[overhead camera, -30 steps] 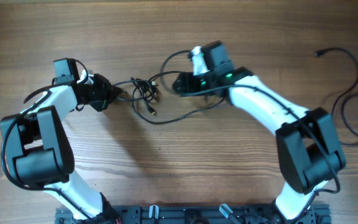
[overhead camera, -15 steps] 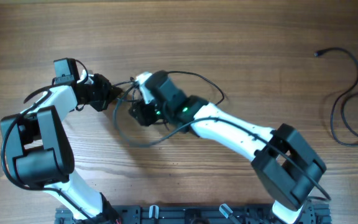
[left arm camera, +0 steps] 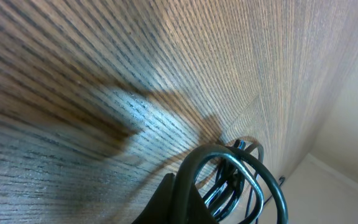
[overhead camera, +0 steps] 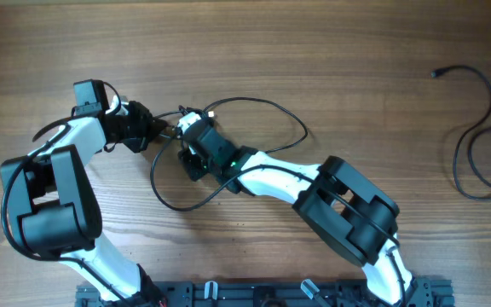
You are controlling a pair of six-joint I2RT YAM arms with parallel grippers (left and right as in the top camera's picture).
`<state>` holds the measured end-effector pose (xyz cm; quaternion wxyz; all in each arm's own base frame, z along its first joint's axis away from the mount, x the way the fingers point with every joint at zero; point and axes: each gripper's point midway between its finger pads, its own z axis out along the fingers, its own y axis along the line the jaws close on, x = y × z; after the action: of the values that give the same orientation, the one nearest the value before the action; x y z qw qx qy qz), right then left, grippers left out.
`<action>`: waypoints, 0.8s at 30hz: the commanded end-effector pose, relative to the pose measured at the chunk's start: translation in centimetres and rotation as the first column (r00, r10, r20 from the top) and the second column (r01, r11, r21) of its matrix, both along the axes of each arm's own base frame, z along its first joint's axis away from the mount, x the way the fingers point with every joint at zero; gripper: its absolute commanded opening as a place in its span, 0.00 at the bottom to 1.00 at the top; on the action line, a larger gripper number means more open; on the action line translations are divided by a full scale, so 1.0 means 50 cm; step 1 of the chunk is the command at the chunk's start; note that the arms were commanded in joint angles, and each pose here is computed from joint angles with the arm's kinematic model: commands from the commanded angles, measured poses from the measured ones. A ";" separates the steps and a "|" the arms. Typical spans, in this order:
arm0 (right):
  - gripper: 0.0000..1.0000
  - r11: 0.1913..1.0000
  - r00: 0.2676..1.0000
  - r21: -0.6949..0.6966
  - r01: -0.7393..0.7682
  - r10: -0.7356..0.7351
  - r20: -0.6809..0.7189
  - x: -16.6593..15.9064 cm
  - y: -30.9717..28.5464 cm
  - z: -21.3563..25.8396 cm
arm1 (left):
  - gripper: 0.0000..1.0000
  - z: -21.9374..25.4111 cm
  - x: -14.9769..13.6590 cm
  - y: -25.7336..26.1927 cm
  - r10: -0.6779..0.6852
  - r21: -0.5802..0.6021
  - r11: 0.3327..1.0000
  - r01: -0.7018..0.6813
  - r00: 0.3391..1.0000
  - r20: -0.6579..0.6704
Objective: Untangle cables
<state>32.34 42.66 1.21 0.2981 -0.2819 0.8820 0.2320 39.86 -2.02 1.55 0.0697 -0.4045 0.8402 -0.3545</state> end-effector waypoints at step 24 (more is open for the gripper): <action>0.04 0.968 0.970 0.249 0.021 0.040 -0.238 0.022 -0.233 0.322 | 0.04 0.017 0.010 0.007 -0.003 0.018 1.000 0.002 0.999 0.033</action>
<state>32.66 33.01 19.32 0.2488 -0.2401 0.8537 0.3894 39.85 -2.00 1.55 0.0695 -0.4051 0.8400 -0.3543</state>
